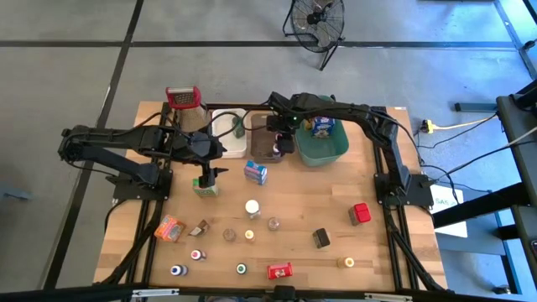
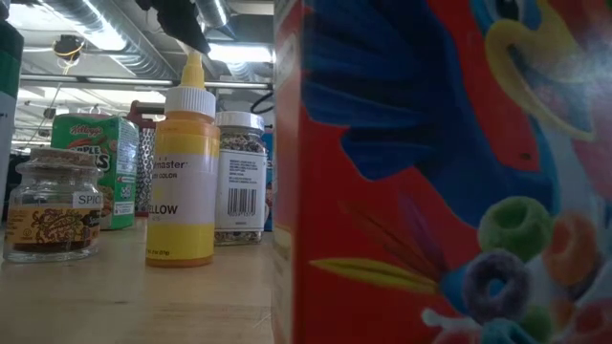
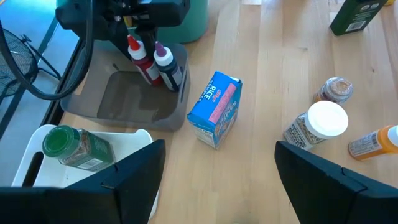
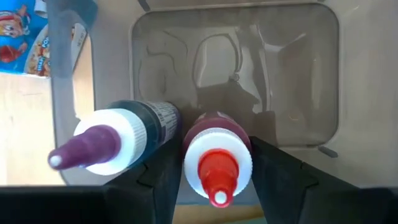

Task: Pick & Place Kitchen Items
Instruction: Put the red food coloring bottle into the middle black transparent bin

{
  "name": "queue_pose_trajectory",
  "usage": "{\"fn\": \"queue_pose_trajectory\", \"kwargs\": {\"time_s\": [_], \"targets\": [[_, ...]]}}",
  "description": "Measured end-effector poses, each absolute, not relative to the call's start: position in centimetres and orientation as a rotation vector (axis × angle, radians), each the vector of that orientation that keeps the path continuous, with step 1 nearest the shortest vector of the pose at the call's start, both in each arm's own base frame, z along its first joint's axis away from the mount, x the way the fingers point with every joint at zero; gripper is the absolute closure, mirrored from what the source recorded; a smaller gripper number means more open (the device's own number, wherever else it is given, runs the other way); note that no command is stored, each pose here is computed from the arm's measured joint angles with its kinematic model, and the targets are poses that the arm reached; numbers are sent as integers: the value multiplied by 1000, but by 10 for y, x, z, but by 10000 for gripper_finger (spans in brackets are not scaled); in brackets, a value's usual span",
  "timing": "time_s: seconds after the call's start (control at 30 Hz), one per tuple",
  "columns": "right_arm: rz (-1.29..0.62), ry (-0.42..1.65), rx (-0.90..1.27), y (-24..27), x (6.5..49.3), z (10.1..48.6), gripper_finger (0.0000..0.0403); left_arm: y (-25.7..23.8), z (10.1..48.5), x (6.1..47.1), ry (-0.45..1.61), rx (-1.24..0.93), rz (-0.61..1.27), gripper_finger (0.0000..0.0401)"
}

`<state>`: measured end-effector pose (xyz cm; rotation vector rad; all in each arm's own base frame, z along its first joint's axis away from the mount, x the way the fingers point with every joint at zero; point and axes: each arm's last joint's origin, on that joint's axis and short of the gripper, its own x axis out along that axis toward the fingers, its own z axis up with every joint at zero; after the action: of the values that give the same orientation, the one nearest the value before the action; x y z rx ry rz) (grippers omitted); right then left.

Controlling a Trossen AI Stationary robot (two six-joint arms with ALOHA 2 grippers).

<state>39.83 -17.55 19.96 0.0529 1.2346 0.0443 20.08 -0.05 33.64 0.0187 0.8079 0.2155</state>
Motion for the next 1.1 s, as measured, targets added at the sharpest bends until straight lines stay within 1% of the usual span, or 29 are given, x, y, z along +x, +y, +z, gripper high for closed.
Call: {"fn": "queue_pose_trajectory", "kwargs": {"time_s": [0.33, 0.43, 0.67, 0.77, 1.1], "targets": [[17, 1248, 21, -176, 398, 197, 216, 0, 336, 201, 807, 18, 216, 102], [23, 1248, 17, -174, 399, 197, 203, 0, 336, 201, 807, 19, 215, 102], [25, 1248, 16, -172, 400, 196, 160, 0, 336, 201, 807, 19, 216, 102], [24, 1249, 17, -172, 400, 196, 150, 0, 336, 201, 807, 19, 216, 102], [30, 1249, 8, -172, 400, 196, 146, 0, 336, 201, 807, 19, 216, 102]]}}
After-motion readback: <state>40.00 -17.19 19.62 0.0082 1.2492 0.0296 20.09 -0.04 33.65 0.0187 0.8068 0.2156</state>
